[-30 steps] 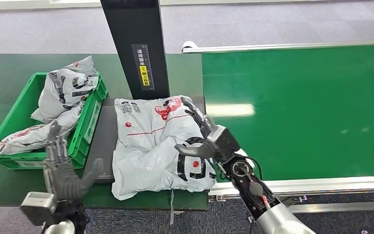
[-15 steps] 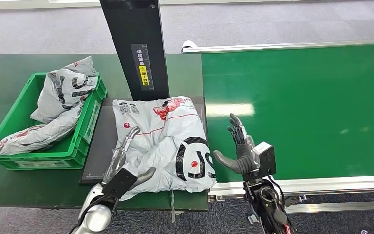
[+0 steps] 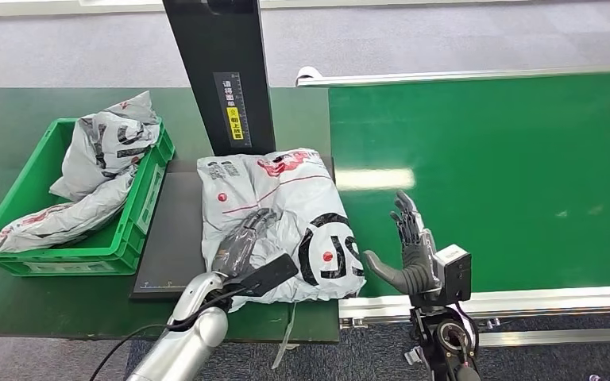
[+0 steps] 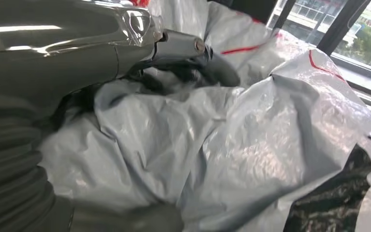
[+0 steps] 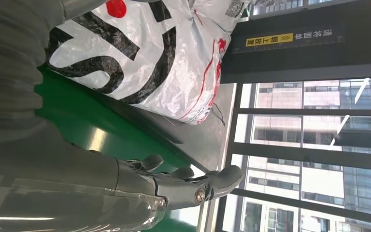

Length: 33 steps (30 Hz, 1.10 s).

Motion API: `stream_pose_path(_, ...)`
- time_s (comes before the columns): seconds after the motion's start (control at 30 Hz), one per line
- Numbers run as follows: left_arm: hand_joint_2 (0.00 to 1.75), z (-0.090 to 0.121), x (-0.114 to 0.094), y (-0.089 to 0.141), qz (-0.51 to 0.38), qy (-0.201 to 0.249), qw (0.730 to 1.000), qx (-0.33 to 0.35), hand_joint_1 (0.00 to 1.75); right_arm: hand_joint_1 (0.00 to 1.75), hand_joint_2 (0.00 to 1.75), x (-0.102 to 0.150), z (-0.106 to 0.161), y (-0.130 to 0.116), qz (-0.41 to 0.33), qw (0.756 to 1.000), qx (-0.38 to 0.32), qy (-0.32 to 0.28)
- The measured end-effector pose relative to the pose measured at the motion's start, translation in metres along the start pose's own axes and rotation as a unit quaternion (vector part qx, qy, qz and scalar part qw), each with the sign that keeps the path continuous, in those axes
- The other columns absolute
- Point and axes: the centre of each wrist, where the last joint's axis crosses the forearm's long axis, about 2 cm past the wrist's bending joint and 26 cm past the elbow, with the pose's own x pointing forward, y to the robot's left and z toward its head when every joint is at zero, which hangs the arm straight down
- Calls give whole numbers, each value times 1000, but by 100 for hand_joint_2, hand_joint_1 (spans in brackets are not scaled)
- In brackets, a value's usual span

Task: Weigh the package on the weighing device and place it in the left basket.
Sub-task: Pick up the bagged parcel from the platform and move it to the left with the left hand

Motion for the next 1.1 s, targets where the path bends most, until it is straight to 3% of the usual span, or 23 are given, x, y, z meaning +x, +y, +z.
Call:
stream_pose_path(0.2, 175, -4, 0, 2, 10, -19, 1000, 0, 175, 0, 175, 3, -1, 0, 2, 1000, -1, 1)
stream_pose_path(0.33, 175, -1, 0, 2, 38, -70, 996, 34, 175, 0, 175, 6, 3, -2, 2, 1000, -1, 4)
stream_pose_path(0.5, 175, 5, 6, 9, 73, -144, 977, 136, 175, 0, 175, 6, 10, -6, 2, 1000, -7, 15)
stream_pose_path(0.7, 175, 13, 17, 31, 81, -211, 936, 268, 175, 0, 175, 3, 14, -12, 3, 1000, -18, 24)
stream_pose_path(0.9, 175, 38, 37, 67, -97, -305, 862, 393, 175, 0, 175, -4, 19, -16, 0, 999, -20, 32)
stream_pose_path(1.1, 175, 48, 32, 110, -186, -291, 825, 448, 175, 0, 175, -8, 24, -20, 1, 999, -24, 37)
